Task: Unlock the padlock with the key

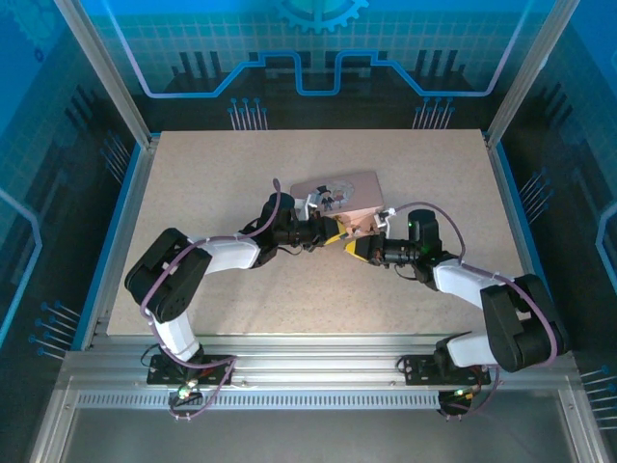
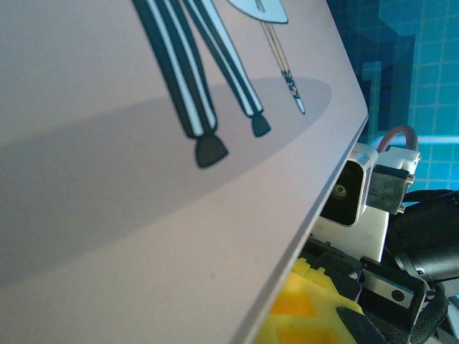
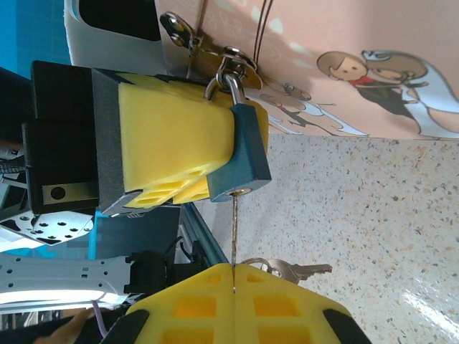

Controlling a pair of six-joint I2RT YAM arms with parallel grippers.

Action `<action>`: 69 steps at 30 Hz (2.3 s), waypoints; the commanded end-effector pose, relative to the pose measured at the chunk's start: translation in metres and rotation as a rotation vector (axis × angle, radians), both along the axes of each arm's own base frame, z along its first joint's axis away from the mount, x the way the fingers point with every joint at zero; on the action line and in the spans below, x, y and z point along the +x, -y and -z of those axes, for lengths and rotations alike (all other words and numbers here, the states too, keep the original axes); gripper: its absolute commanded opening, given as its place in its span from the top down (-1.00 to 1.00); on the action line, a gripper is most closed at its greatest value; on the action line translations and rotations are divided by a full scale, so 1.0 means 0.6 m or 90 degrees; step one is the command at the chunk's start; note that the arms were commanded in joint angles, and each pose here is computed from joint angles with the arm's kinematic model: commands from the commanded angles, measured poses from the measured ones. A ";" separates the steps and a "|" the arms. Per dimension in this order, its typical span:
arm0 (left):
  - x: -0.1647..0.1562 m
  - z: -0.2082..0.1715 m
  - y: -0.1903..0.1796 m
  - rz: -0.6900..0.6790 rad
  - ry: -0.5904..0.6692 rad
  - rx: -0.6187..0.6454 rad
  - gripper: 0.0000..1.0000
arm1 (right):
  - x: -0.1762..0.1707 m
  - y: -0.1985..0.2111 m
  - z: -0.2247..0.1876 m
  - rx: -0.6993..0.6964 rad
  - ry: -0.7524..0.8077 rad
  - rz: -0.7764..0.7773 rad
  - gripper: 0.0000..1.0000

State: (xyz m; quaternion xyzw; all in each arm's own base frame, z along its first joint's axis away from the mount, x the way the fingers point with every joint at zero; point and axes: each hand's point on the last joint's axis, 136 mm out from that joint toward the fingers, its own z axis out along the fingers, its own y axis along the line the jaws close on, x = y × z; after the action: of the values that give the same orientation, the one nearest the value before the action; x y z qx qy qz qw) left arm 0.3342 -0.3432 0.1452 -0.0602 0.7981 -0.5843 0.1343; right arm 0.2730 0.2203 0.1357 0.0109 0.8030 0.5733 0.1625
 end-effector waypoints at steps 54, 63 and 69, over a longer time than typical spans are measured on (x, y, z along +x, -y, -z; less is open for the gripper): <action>-0.054 -0.042 0.042 0.103 0.039 -0.090 0.91 | 0.067 0.018 -0.022 0.102 -0.092 0.238 1.00; -0.064 -0.029 0.046 0.113 0.032 -0.069 0.92 | 0.078 0.016 -0.053 0.098 -0.055 0.245 1.00; -0.068 -0.021 0.047 0.117 0.028 -0.052 0.93 | 0.082 0.011 -0.068 0.099 -0.041 0.241 1.00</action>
State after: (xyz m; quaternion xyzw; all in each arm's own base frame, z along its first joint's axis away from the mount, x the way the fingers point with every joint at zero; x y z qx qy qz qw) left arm 0.3447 -0.3416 0.1488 -0.0649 0.7798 -0.5993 0.1688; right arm 0.2978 0.2111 0.1328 0.2134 0.7732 0.5738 0.1656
